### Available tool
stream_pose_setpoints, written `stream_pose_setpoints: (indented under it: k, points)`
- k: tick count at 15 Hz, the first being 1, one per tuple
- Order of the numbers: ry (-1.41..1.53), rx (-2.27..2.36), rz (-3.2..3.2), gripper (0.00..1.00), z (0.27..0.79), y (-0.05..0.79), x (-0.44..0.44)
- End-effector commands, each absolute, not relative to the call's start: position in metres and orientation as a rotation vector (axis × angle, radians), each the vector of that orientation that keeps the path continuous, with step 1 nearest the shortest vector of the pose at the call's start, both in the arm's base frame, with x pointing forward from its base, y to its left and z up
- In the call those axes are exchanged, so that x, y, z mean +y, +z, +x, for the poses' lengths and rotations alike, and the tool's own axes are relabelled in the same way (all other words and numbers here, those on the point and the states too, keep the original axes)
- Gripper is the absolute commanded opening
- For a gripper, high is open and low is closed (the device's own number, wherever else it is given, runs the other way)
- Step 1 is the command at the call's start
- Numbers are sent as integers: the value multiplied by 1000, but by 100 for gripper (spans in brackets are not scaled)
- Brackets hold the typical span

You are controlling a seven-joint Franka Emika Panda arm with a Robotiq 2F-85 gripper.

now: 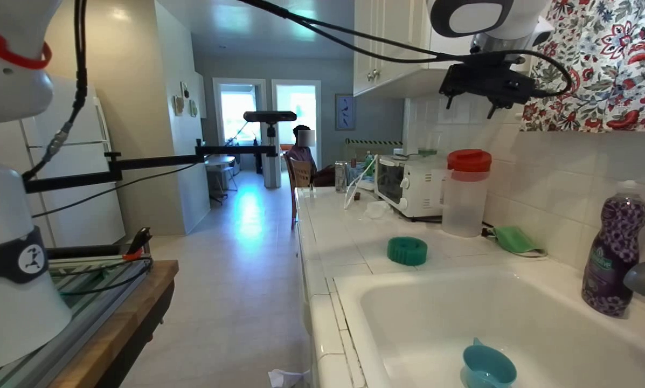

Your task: Remove the red lid from the clear jug.

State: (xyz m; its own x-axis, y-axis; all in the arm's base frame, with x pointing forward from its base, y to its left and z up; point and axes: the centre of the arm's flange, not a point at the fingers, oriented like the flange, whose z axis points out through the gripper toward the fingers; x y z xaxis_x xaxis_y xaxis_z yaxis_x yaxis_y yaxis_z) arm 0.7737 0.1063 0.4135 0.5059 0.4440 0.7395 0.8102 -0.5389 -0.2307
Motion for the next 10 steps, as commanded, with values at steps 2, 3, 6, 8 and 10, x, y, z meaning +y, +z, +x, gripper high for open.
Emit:
stream_pose_setpoints:
  k: [2, 3, 6, 8, 10]
  points:
    - [-873, -930, -2138, 100, 809, 409, 125]
    - [-872, -922, -2136, 100, 816, 406, 131]
    - [-865, -894, -2137, 100, 831, 399, 147]
    - [-859, -883, -2138, 100, 842, 393, 155]
    - [-852, -867, -2147, 100, 851, 389, 160]
